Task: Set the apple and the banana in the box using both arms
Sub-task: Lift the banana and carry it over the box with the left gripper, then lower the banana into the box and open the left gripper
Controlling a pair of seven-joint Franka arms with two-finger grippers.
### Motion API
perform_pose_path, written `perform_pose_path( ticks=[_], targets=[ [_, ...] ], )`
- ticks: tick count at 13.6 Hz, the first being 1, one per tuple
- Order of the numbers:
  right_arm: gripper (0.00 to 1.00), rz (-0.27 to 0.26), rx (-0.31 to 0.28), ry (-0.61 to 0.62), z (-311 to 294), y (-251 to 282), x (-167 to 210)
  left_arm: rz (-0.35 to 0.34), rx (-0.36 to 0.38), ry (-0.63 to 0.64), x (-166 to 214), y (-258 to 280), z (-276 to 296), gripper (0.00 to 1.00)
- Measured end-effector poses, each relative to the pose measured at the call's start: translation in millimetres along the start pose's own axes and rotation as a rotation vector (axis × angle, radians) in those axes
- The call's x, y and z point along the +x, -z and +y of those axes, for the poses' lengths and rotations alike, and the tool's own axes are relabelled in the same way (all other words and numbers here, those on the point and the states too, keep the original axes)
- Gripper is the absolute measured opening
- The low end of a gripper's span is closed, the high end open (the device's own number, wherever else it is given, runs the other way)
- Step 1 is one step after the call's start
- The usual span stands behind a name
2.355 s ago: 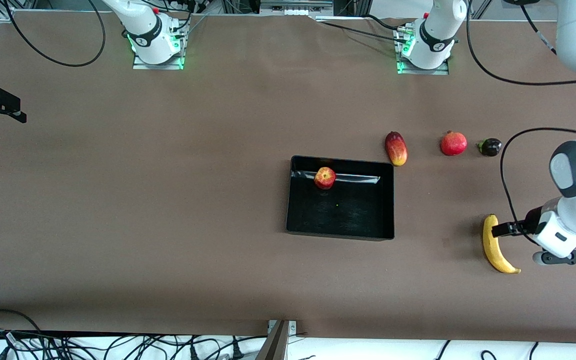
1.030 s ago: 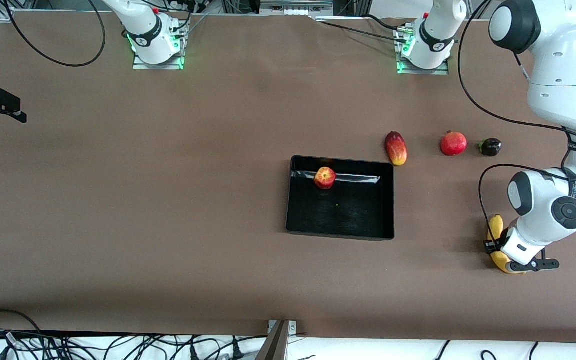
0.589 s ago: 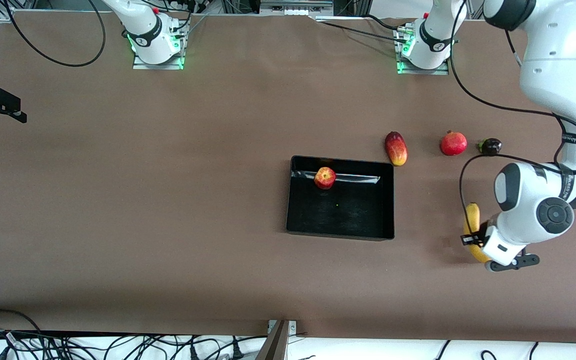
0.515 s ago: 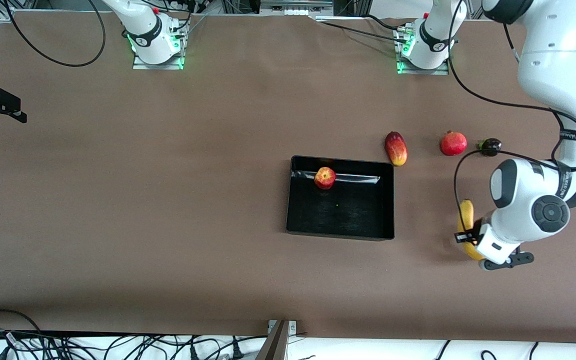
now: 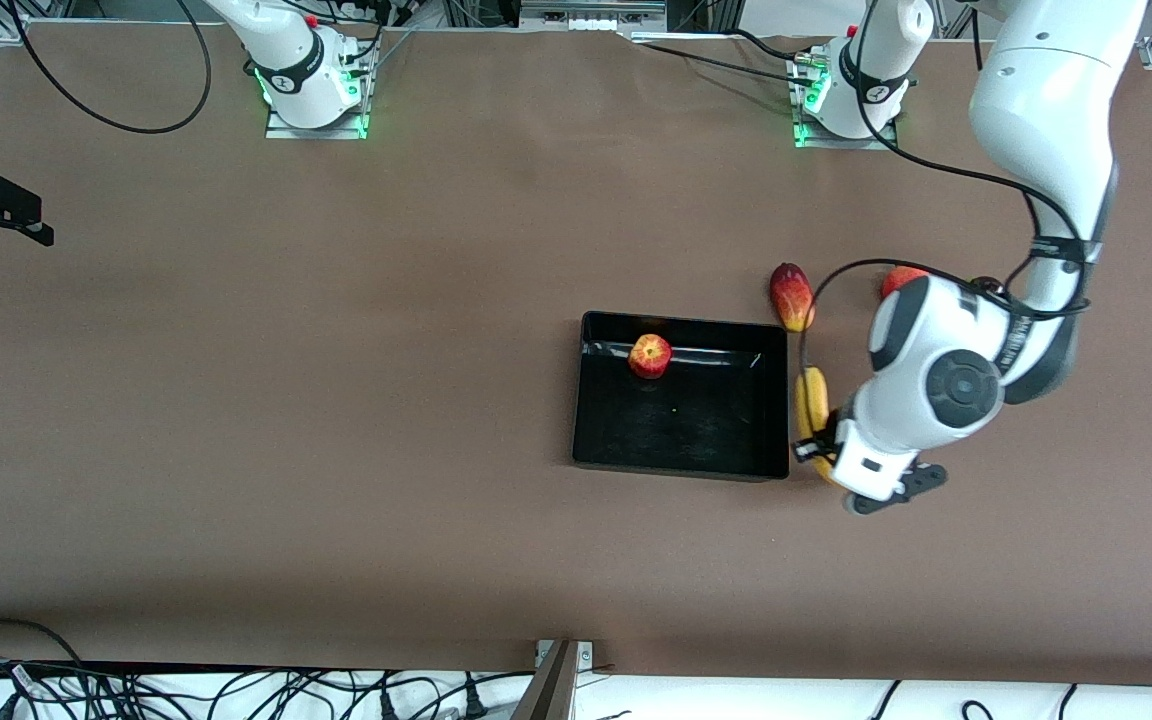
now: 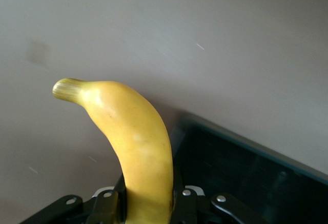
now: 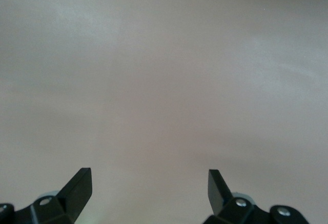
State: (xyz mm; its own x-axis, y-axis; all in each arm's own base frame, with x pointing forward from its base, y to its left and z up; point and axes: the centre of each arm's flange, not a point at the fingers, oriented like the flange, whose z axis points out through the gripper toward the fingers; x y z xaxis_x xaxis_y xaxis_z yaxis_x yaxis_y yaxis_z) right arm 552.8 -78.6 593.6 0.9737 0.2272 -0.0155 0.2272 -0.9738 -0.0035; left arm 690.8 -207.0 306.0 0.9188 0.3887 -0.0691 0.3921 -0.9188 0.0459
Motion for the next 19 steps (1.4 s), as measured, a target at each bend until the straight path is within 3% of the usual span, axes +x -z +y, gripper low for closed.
perform_pose_path(
  ticks=[6, 13, 19],
  targets=[
    [1.00, 0.000, 0.000, 0.000, 0, 0, 0, -0.036, -0.007, 0.035, -86, -9, 84, 0.34],
    [1.00, -0.001, 0.000, 0.000, 0, 0, 0, -0.123, 0.051, -0.016, -102, -101, 64, 0.34],
    [1.00, -0.001, 0.000, 0.000, 0, 0, 0, -0.132, 0.048, -0.095, -99, -110, 53, 0.34]
  ],
)
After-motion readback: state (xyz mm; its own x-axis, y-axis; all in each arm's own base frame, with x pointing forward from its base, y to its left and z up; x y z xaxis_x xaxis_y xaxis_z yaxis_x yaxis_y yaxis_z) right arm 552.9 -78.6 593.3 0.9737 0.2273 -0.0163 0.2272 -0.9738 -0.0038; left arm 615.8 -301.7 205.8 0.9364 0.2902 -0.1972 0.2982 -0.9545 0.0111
